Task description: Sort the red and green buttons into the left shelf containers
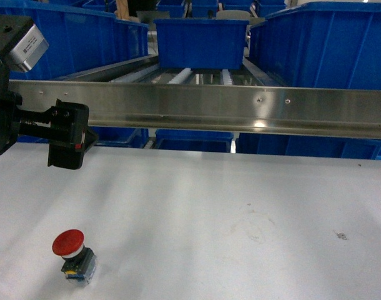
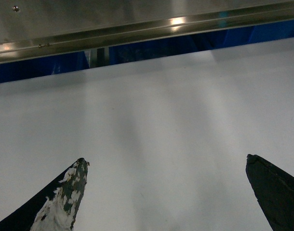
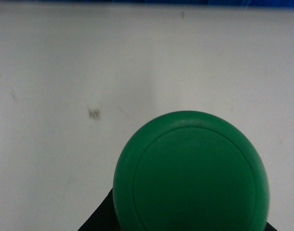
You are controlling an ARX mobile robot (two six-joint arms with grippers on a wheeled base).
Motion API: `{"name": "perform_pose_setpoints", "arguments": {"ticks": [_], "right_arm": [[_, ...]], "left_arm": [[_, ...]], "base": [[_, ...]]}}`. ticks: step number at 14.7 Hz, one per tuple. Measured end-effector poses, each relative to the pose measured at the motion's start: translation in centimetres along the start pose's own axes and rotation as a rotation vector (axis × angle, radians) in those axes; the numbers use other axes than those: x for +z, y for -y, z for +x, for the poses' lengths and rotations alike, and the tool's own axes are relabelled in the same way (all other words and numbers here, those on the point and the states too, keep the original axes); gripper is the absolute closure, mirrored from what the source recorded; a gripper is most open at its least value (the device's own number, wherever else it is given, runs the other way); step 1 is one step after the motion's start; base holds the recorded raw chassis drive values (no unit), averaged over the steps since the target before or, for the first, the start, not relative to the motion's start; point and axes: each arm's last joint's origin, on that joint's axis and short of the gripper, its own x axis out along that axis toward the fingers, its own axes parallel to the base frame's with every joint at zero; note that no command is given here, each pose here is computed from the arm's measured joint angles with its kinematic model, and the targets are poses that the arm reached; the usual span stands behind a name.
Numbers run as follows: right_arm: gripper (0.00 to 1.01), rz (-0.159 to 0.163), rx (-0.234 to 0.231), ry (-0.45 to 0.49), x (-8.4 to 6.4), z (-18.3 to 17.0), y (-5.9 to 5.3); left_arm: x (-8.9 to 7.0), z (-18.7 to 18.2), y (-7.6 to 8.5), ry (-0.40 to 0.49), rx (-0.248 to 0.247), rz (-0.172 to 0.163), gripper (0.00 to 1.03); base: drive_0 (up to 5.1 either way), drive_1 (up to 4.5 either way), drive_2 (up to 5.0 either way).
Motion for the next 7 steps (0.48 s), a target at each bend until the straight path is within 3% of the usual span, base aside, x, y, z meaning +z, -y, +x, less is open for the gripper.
{"name": "perform_pose_setpoints", "arguments": {"ticks": [2, 5, 7], "right_arm": [[0.75, 0.0, 0.023, 0.1, 1.4, -2.9, 0.3], [0.75, 0.014, 0.041, 0.169, 1.0, -7.4, 0.3], [0.75, 0.007, 0.087, 0.2, 0.1, -9.6, -0.3]], "left_arm": [[0.0, 0.0, 0.0, 0.0, 0.0, 0.0, 0.05], [0.0, 0.0, 0.0, 0.0, 0.0, 0.0, 0.05], [0.0, 0.0, 0.0, 0.0, -0.001, 0.001, 0.05]], "base": [[0.0, 0.0, 0.0], [0.0, 0.0, 0.0], [0.0, 0.0, 0.0]]}}
